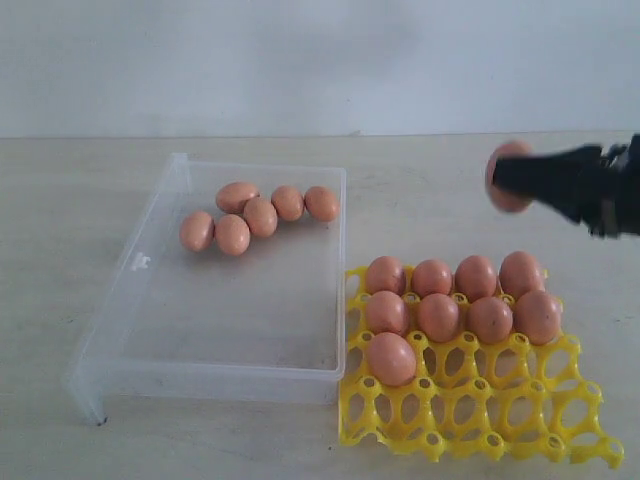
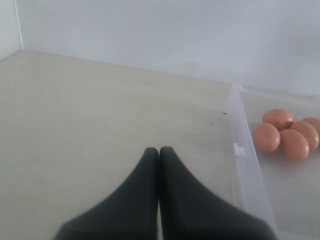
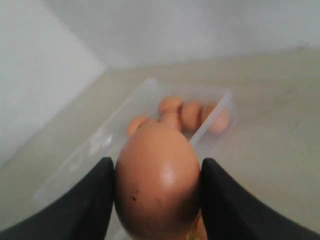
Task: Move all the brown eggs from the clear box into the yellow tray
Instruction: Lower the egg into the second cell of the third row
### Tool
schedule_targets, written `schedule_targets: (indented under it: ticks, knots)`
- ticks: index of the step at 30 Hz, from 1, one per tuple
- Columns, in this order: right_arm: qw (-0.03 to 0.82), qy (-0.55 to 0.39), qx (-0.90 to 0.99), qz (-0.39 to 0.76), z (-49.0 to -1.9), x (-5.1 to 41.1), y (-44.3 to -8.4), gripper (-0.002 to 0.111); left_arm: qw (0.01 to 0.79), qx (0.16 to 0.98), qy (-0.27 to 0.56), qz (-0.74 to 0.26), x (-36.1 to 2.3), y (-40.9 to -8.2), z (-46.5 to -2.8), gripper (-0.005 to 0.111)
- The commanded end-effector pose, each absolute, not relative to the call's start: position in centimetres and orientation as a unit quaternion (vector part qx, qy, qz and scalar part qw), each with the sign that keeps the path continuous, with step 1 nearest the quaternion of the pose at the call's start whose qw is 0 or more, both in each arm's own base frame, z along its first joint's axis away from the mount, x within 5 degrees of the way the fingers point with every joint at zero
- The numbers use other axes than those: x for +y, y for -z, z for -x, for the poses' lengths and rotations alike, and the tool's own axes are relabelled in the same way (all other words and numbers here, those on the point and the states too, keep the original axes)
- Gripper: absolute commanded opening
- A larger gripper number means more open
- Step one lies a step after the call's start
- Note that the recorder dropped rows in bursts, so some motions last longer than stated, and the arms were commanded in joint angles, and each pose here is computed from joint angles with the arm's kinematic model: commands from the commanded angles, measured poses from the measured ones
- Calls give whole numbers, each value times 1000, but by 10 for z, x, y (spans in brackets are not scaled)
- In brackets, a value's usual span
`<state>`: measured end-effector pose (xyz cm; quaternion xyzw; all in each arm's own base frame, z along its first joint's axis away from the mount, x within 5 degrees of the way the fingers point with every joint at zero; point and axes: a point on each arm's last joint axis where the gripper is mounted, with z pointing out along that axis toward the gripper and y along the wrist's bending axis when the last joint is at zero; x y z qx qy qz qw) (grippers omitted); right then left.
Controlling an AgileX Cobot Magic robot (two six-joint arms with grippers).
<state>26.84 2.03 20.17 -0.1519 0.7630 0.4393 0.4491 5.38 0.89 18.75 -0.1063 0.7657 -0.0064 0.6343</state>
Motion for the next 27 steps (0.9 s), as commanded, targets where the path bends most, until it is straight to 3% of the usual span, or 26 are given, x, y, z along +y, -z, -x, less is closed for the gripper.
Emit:
schedule_targets:
  ticks: [1, 11, 27]
  knots:
    - [379, -459, 768, 236, -253, 37, -194, 0, 633, 767, 12, 110, 9, -187, -54, -4]
    - [299, -374, 795, 372, -242, 90, -171, 0, 633, 767, 12, 110, 9, -187, -54, -4]
    - [284, -311, 841, 341, -245, 92, -160, 0, 633, 767, 12, 110, 9, -187, -54, -4]
